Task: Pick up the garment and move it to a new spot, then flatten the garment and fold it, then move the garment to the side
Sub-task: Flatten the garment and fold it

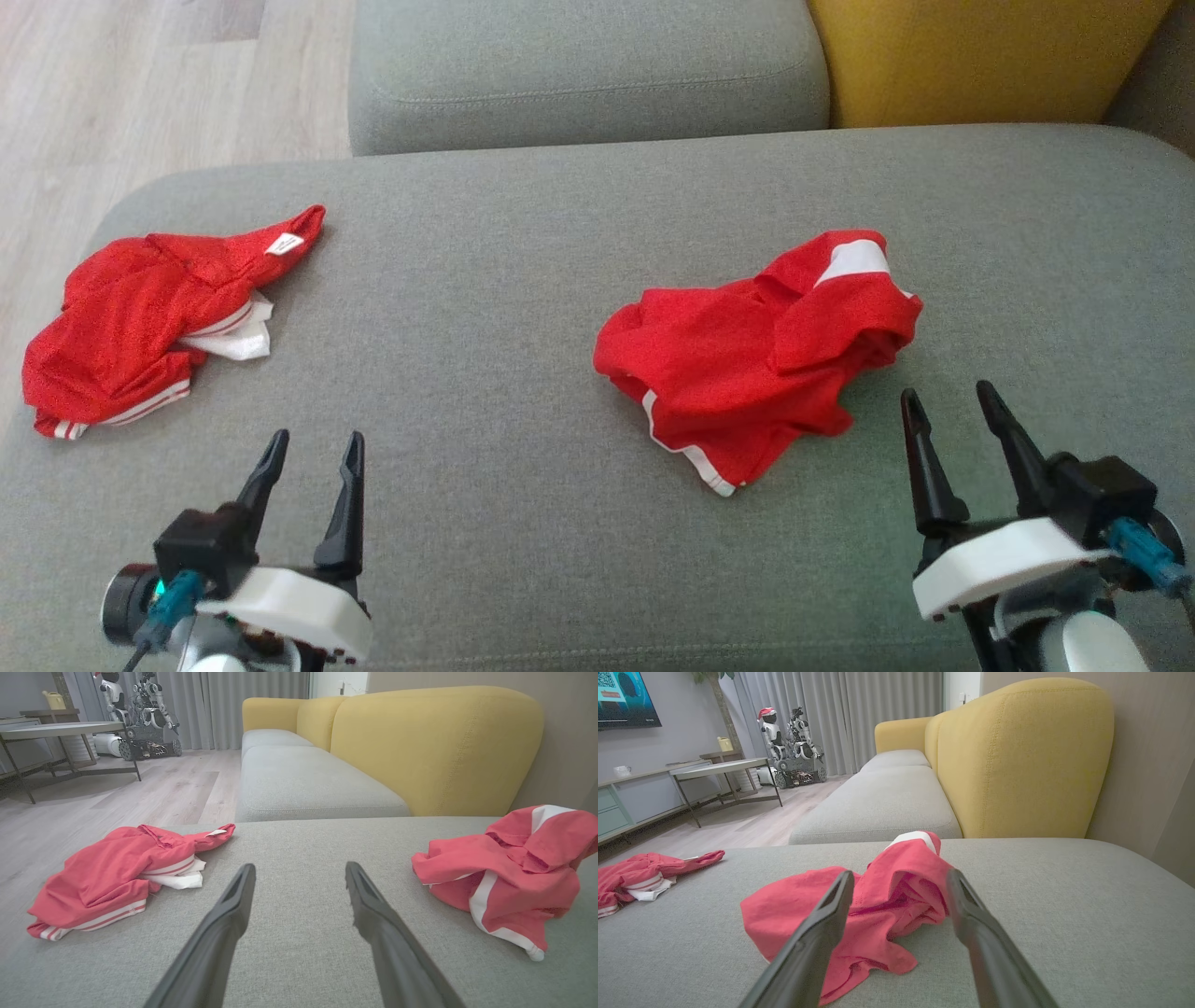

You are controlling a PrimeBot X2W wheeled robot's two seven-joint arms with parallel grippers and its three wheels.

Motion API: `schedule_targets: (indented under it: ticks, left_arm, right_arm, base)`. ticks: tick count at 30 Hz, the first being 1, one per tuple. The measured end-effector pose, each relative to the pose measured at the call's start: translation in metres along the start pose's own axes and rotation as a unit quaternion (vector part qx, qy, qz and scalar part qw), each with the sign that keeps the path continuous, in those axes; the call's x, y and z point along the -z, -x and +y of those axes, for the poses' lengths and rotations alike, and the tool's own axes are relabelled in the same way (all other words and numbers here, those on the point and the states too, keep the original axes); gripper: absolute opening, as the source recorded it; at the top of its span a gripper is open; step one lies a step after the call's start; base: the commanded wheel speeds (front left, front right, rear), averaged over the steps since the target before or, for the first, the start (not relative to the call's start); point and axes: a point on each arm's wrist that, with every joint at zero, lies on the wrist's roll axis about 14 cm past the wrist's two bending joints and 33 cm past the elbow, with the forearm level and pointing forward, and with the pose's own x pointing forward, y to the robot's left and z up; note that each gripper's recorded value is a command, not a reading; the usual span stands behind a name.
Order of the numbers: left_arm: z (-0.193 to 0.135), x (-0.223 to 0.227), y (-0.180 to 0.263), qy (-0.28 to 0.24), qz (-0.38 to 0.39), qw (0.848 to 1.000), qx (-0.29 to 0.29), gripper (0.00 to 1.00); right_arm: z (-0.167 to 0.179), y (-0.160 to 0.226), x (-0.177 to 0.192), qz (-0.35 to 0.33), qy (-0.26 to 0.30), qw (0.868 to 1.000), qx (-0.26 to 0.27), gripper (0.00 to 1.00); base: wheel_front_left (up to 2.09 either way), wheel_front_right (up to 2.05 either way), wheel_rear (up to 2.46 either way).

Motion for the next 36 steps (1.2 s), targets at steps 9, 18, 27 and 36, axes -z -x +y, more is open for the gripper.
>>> schedule_targets:
  ticks: [9, 18, 27, 36]
  left_arm:
    - [0.000, -0.002, 0.001, -0.005, -0.002, 1.000, 0.000, 1.00]
    - [-0.001, -0.002, 0.000, -0.005, -0.001, 1.000, 0.002, 1.00]
    - [0.001, 0.000, 0.001, -0.007, 0.002, 1.000, 0.001, 1.00]
    - [0.005, 0.005, -0.004, -0.006, 0.012, 1.000, -0.004, 1.00]
  right_arm:
    - [-0.001, 0.002, 0.001, 0.003, 0.000, 1.000, 0.002, 1.00]
    - [-0.002, 0.002, 0.002, 0.004, -0.003, 1.000, 0.003, 1.00]
    - [-0.001, 0.000, 0.003, 0.008, -0.003, 1.000, 0.001, 1.00]
    - [0.049, -0.003, 0.063, 0.127, 0.025, 0.989, -0.075, 1.00]
  base:
    - [0.00, 0.00, 0.00]
    - [0.00, 0.00, 0.00]
    - [0.00, 0.00, 0.00]
    - [0.00, 0.00, 0.00]
